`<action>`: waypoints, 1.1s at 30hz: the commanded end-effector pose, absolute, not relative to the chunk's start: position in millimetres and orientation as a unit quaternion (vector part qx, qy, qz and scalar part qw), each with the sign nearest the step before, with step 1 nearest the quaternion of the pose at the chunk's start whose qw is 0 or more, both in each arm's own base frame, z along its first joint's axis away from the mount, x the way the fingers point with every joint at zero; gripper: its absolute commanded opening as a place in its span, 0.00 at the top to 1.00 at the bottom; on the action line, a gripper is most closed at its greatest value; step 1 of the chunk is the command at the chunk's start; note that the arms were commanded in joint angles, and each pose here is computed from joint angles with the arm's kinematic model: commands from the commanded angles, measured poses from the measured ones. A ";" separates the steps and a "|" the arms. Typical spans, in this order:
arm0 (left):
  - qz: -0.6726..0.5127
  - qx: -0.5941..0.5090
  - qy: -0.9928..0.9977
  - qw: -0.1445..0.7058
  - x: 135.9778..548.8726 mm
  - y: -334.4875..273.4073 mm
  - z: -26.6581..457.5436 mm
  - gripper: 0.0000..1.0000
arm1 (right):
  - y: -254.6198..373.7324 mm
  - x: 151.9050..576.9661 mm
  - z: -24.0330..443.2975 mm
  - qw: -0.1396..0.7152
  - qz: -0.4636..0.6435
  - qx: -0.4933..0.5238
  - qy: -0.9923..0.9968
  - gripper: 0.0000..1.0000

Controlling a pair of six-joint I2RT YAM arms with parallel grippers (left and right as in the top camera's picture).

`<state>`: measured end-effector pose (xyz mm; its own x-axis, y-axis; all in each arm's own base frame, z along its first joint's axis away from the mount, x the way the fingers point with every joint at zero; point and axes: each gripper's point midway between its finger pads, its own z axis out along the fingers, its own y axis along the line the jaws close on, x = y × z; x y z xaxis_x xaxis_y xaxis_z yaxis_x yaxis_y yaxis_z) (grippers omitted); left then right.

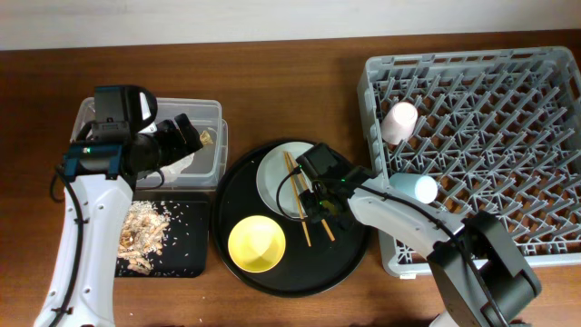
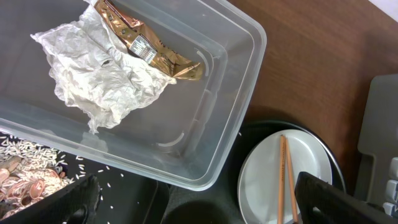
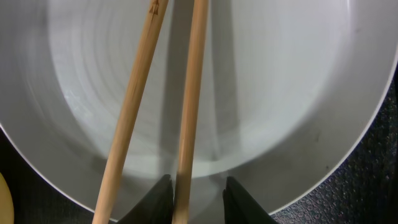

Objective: Sort waste into correct bins and load items into the dishwasher rack
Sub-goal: 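Move the right gripper to the chopsticks on the white plate and grasp one, then carry the chopstick to the rack and insert it upright with the right gripper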

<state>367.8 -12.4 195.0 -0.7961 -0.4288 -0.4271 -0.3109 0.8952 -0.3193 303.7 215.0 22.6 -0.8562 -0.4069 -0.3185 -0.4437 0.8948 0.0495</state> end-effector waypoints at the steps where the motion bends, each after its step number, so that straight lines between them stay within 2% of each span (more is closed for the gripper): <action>1: -0.115 -0.203 0.941 0.247 366.7 -11.8 191.7 0.01 | 214.7 303.5 21.5 0.153 0.057 -0.218 0.962 0.73; 5: -0.115 -0.203 0.941 0.247 366.7 -12.1 191.7 0.01 | 214.3 303.0 21.1 0.152 0.057 -0.218 0.962 0.71; 6: -0.115 -0.203 0.941 0.247 366.7 -11.6 191.7 0.01 | 214.2 302.8 20.2 0.151 0.056 -0.219 0.962 0.67; 15: -0.115 -0.203 0.941 0.247 366.7 -11.8 191.7 0.01 | 216.1 305.0 11.7 0.148 0.056 -0.218 0.963 0.69; 16: -0.115 -0.203 0.941 0.247 366.7 -11.8 191.7 0.01 | 216.1 304.9 10.3 0.147 0.056 -0.218 0.963 0.72; 17: -0.115 -0.203 0.941 0.247 366.7 -11.8 191.7 0.01 | 216.4 304.8 8.6 0.145 0.056 -0.219 0.963 0.81; 19: -0.115 -0.203 0.941 0.247 366.8 -11.8 191.7 0.01 | 216.5 304.7 8.7 0.145 0.057 -0.219 0.963 0.88; 20: -0.115 -0.203 0.941 0.247 366.7 -11.8 191.7 0.01 | 216.7 304.9 10.4 0.144 0.056 -0.219 0.963 0.96; 22: -0.115 -0.203 0.941 0.247 366.8 -11.8 191.7 0.01 | 221.3 313.8 31.9 0.158 0.060 -0.217 0.961 0.96; 25: -0.115 -0.203 0.941 0.247 366.7 -11.8 191.7 0.01 | 223.5 349.5 116.3 0.229 0.081 -0.192 0.951 0.96; 28: -0.115 -0.203 0.941 0.247 366.7 -11.8 191.7 0.01 | 163.4 379.2 197.7 0.271 0.045 -0.127 0.953 0.96; 30: -0.115 -0.203 0.941 0.247 366.7 -11.8 191.7 0.00 | 107.2 386.0 219.3 0.261 0.008 -0.121 0.958 0.96; 31: -0.115 -0.203 0.941 0.246 366.7 -11.8 191.6 0.01 | 62.8 387.8 217.5 0.243 -0.023 -0.127 0.961 0.96; 33: -0.115 -0.203 0.941 0.246 366.7 -11.8 191.6 0.01 | 12.5 387.7 206.6 0.221 -0.043 -0.092 0.970 0.96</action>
<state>367.3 -12.4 194.6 -0.7963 -0.4315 -0.4239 -0.3142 0.8939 -0.3198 386.8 66.9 222.9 -0.8572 -0.1674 -0.4870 -0.1668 0.9850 -0.0450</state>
